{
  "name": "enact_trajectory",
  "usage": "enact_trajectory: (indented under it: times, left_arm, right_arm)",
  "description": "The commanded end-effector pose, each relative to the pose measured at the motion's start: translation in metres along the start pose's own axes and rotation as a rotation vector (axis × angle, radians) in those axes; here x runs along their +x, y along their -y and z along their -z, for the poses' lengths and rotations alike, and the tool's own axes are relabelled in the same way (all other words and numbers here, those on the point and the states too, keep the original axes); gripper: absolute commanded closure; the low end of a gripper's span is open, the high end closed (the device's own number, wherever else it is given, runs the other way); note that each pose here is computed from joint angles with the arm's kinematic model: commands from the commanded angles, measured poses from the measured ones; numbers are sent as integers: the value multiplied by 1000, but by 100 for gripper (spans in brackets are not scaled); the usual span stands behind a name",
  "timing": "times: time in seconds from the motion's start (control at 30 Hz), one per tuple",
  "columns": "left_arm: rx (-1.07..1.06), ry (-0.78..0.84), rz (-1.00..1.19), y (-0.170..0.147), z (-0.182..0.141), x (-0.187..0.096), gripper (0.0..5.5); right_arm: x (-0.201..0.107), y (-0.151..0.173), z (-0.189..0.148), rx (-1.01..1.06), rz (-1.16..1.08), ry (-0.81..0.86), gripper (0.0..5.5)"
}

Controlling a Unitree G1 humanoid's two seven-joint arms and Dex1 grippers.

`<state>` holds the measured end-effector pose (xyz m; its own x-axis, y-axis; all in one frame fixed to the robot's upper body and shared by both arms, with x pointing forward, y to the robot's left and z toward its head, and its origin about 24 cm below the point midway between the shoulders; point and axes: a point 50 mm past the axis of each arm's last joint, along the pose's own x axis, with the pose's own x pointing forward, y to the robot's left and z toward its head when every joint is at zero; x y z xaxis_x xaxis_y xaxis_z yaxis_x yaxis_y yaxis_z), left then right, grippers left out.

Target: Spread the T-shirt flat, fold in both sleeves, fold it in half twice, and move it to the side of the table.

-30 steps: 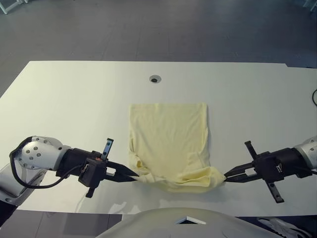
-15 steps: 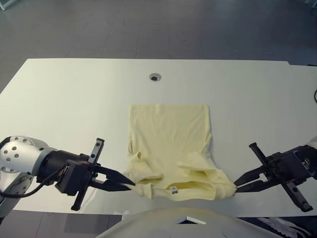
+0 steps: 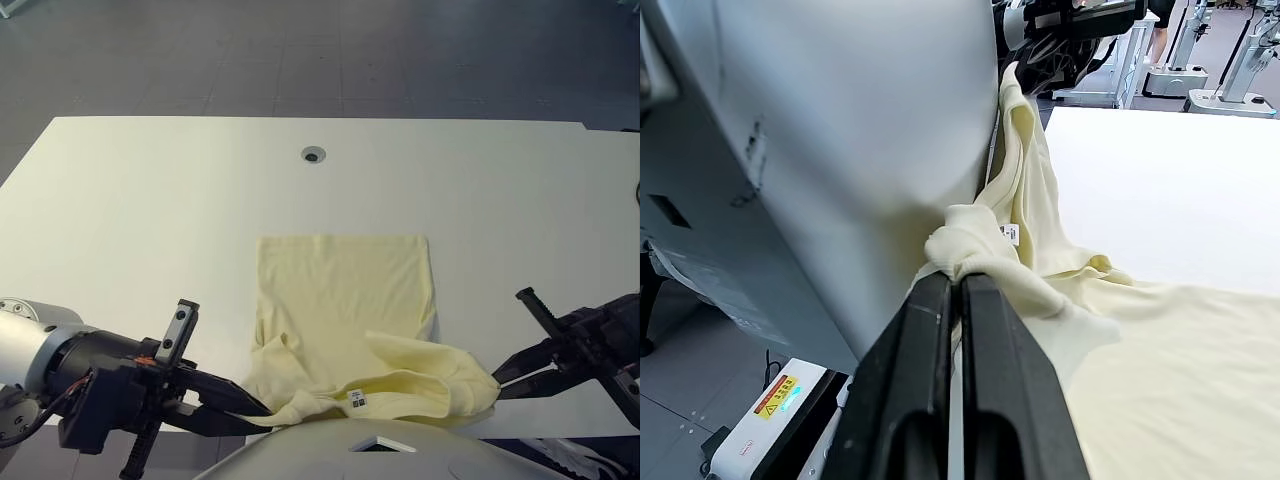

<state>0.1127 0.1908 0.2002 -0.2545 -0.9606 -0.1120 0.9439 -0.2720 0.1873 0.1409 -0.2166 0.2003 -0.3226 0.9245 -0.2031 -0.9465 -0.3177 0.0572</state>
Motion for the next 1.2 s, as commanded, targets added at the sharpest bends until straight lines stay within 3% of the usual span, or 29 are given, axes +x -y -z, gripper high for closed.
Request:
enact_trajectory:
  times: [0.03,0.3,0.67,1.2]
  left_arm:
    - [5,-6,-8,-3,0,-1,549]
    - [-72,-82,-27,-23,41,-13,549]
    - [-52,-54,-77,-58,56,-20,549]
    - [-98,-139,-160,-110,113,-31,549]
  right_arm:
    - [0,0,-3,3,-13,-10,550]
    - [-7,20,11,43,1,-92,550]
    - [-15,68,33,121,19,-174,550]
    - [-36,131,59,153,140,-338,550]
